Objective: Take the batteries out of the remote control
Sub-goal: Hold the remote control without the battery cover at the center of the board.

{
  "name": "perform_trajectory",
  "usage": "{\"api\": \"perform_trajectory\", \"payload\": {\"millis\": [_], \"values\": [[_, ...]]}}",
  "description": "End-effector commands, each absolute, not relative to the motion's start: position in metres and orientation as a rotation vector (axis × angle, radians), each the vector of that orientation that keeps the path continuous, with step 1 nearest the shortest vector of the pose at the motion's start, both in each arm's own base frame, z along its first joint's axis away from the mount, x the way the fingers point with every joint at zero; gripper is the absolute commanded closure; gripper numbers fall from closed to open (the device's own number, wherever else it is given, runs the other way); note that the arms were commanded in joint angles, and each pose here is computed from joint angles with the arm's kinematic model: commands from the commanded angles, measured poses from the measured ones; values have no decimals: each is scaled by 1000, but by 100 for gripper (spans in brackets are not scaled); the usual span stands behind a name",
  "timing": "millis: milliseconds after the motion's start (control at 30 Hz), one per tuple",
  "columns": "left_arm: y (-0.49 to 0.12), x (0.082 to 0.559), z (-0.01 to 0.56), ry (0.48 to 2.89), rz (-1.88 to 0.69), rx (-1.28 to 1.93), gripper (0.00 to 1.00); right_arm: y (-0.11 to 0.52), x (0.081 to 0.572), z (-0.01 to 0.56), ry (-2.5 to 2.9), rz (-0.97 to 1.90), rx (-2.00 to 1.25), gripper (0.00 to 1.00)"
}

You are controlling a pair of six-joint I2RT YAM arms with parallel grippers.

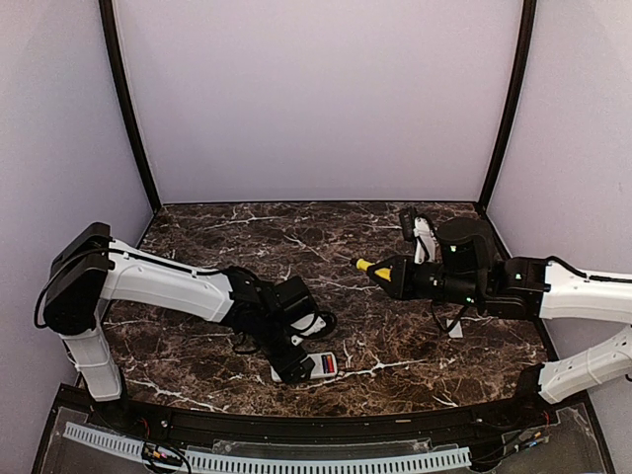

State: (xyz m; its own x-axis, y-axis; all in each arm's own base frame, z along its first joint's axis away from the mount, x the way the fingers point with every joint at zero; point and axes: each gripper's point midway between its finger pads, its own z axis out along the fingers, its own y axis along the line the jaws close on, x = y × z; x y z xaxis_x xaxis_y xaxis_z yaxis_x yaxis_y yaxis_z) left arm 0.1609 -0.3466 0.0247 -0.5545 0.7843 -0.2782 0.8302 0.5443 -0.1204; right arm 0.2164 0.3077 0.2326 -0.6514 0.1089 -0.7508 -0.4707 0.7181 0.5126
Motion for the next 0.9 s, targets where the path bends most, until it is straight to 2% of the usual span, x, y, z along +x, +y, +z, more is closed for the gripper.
{"api": "perform_trajectory", "payload": {"millis": [0, 200, 533, 867], "values": [[-343, 158, 21, 2612, -318, 1389, 16, 318, 218, 248, 2062, 959, -276, 100], [-341, 159, 21, 2603, -301, 1399, 24, 321, 219, 248, 2065, 950, -286, 100], [-338, 168, 24, 2554, -240, 1432, 45, 304, 224, 252, 2059, 873, -251, 100], [-328, 218, 57, 2513, -335, 1302, 52, 285, 235, 251, 2081, 797, -271, 100]]}}
